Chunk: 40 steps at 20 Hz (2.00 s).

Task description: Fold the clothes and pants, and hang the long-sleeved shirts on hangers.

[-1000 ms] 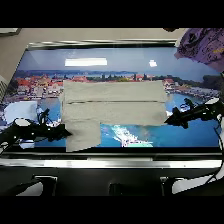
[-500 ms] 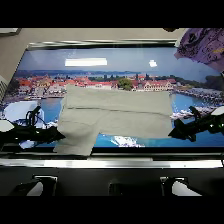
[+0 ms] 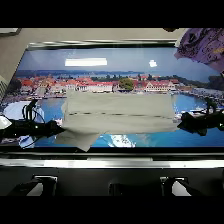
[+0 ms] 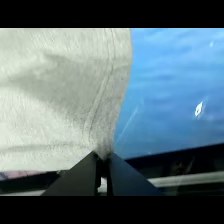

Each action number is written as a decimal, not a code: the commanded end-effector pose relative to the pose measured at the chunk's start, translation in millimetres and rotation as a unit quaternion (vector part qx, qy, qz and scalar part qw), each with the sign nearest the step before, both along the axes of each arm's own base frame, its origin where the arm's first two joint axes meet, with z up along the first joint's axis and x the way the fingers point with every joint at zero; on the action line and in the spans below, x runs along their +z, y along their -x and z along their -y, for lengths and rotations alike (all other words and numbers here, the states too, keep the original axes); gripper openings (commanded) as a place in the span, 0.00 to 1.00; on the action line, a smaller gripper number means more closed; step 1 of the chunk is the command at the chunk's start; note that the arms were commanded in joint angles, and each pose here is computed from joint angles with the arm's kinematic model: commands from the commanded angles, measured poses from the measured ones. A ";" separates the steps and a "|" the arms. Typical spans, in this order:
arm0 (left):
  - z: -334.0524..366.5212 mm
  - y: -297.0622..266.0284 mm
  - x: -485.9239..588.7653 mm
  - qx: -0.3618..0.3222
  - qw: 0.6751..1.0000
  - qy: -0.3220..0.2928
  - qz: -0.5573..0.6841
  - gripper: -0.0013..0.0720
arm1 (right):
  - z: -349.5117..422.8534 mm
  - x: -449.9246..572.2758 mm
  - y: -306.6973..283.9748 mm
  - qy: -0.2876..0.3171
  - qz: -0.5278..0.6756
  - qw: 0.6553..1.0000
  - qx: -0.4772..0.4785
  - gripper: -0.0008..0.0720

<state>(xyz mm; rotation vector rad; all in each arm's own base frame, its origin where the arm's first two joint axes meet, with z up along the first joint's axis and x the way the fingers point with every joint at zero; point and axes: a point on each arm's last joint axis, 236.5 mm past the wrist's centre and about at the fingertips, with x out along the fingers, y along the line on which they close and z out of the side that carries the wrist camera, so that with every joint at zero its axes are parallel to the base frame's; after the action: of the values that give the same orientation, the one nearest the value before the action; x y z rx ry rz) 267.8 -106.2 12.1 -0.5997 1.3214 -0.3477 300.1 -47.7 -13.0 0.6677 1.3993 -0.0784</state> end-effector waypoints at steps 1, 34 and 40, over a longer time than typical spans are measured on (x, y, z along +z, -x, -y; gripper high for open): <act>1.7 -37.6 -2.6 0.001 1.000 -0.004 0.016 0.04 | 9.1 5.1 -31.7 -0.010 0.013 1.000 -0.017 0.05; 3.6 -290.5 -46.1 0.067 0.996 0.037 0.044 0.04 | 11.1 -32.1 -223.1 0.086 0.134 0.987 -0.029 0.06; 2.5 -296.2 -74.2 0.081 0.995 0.041 0.029 0.05 | 2.6 -61.4 -227.3 0.056 0.117 0.991 -0.043 0.06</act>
<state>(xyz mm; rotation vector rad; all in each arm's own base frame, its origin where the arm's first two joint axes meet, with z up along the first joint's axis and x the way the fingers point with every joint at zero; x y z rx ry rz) 559.1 -108.8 -51.9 -0.7376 1.2009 -0.2953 524.3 -54.2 -64.0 0.5928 1.1274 -0.1455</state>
